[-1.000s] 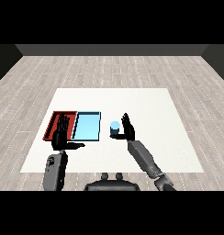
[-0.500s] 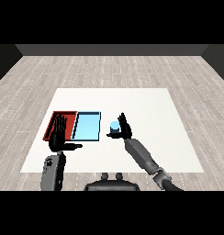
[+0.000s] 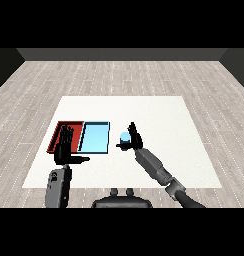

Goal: Pick the blue can and put it in the blue box

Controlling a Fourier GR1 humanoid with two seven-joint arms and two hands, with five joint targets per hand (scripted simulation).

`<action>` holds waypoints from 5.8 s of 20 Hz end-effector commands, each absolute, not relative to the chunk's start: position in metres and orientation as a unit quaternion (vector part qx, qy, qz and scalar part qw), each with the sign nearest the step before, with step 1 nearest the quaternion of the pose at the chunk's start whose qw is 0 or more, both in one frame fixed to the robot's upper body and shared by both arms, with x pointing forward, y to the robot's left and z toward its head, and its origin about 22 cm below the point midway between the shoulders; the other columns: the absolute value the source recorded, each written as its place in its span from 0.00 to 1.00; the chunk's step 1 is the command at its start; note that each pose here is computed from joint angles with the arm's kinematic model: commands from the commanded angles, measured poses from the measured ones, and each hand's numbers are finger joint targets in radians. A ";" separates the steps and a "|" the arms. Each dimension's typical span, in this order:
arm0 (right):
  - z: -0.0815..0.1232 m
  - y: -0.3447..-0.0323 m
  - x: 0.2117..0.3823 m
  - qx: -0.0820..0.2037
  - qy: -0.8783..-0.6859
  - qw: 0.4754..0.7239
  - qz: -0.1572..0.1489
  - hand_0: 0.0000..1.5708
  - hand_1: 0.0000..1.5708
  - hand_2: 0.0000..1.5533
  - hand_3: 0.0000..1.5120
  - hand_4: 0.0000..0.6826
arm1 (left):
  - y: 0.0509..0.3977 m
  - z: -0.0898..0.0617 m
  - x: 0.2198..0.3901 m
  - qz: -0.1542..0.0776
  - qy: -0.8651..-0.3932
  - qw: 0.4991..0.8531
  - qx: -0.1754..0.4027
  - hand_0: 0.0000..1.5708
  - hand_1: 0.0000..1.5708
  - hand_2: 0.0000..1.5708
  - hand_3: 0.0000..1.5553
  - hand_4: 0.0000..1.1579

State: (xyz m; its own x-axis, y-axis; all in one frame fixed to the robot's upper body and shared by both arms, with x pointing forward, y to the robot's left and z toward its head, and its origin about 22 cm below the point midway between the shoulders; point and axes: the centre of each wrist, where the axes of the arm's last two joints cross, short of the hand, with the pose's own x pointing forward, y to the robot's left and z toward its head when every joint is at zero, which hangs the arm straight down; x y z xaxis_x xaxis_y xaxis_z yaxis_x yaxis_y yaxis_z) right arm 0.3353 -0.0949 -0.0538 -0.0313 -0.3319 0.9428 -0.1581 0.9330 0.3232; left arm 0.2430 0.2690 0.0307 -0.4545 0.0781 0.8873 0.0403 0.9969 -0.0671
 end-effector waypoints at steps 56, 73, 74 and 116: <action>0.061 -0.113 0.317 -0.026 -0.800 0.594 0.084 0.94 0.94 0.94 0.93 0.91 | 0.123 -0.014 0.282 -0.076 -0.760 0.632 -0.131 0.00 0.00 0.00 0.00 0.00; 0.080 -0.086 0.311 0.006 -0.810 0.579 0.090 0.94 0.94 0.94 0.92 0.90 | 0.094 -0.007 0.283 -0.060 -0.740 0.651 -0.156 0.00 0.00 0.00 0.00 0.00; 0.084 -0.095 0.303 0.005 -0.816 0.572 0.089 0.95 0.95 0.94 0.92 0.89 | 0.104 -0.031 0.288 -0.054 -0.741 0.653 -0.147 0.00 0.00 0.00 0.00 0.00; 0.047 -0.061 0.277 0.114 -0.812 0.572 0.013 0.93 0.93 0.93 0.93 0.92 | 0.064 -0.031 0.297 0.022 -0.728 0.665 -0.165 1.00 1.00 1.00 0.95 0.73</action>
